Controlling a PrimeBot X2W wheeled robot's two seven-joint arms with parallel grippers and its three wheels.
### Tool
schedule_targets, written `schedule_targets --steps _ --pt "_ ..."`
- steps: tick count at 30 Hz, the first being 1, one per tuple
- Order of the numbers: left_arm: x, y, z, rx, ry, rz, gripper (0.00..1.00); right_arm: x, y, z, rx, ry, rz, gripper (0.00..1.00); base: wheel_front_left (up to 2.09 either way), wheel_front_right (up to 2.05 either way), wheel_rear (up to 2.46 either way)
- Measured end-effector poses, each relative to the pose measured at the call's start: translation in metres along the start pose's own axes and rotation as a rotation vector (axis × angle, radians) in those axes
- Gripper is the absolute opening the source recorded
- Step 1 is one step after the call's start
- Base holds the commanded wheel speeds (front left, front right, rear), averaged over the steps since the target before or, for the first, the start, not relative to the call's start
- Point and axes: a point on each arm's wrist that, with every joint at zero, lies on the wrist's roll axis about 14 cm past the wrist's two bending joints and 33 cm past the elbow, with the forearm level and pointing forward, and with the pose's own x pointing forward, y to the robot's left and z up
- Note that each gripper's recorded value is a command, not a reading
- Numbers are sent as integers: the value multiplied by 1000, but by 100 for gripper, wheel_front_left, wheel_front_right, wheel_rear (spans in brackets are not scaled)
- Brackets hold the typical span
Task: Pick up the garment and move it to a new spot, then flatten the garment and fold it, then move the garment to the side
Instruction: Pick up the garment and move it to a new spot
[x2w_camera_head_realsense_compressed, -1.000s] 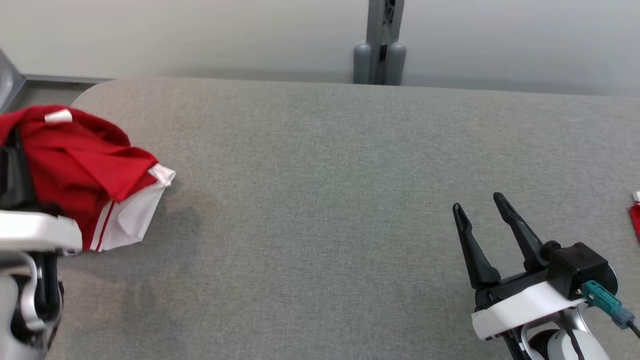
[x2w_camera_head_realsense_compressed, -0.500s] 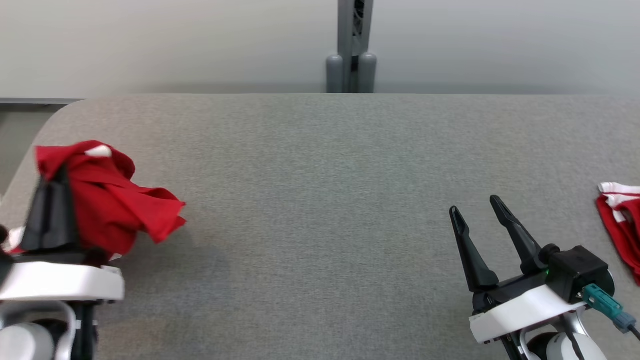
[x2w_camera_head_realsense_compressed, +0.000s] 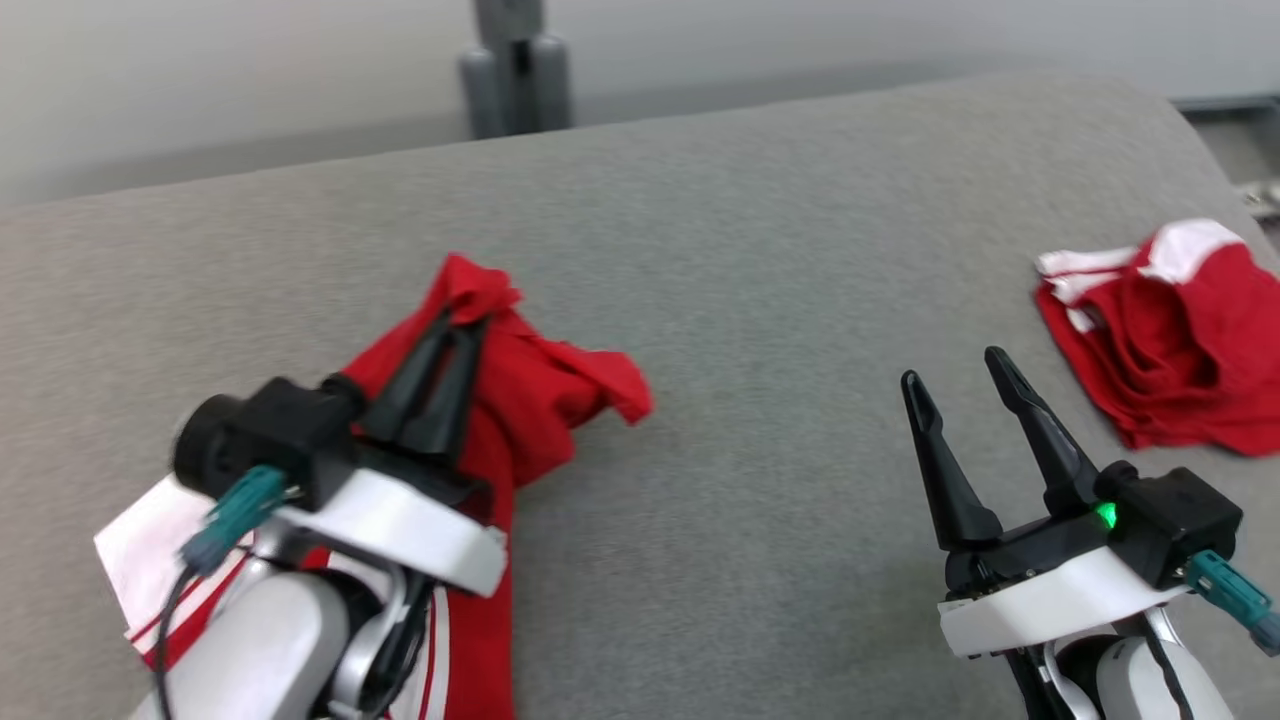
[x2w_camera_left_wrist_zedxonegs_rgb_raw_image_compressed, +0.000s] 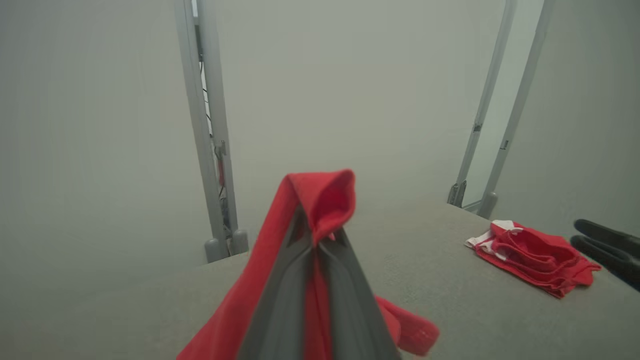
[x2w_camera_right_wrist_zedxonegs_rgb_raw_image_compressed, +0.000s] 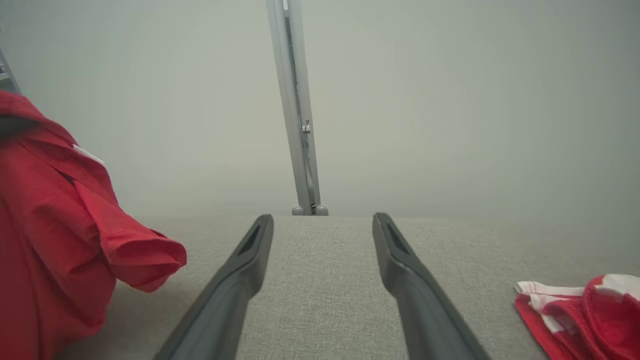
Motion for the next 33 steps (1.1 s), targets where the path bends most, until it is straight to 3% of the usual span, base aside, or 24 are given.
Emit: schedule_targets --steps 8,13,17,18,19,28,33 --pt "53 -86 -72 -102 162 -290 0 -24 -56 -11 -6 21 -178 100 0 0 0" --pt "78 -130 -112 -151 240 -414 0 -36 -81 -22 -11 50 -264 100 0 0 0" --pt "86 -147 -149 -171 321 -463 0 -39 -92 -27 -15 61 -298 100 0 0 0" --pt "88 -150 -156 -178 336 -468 34 -41 -94 -30 -12 68 -306 100 0 0 0" --pt "89 -153 -161 -184 343 -476 100 -42 -96 -33 -11 76 -313 100 0 0 0" --pt "91 -153 -130 -214 215 -490 100 -34 -92 -29 -22 53 -290 100 0 0 0" --pt "94 -109 -94 -192 96 -358 100 -18 -79 -23 -34 38 -232 100 0 0 0"
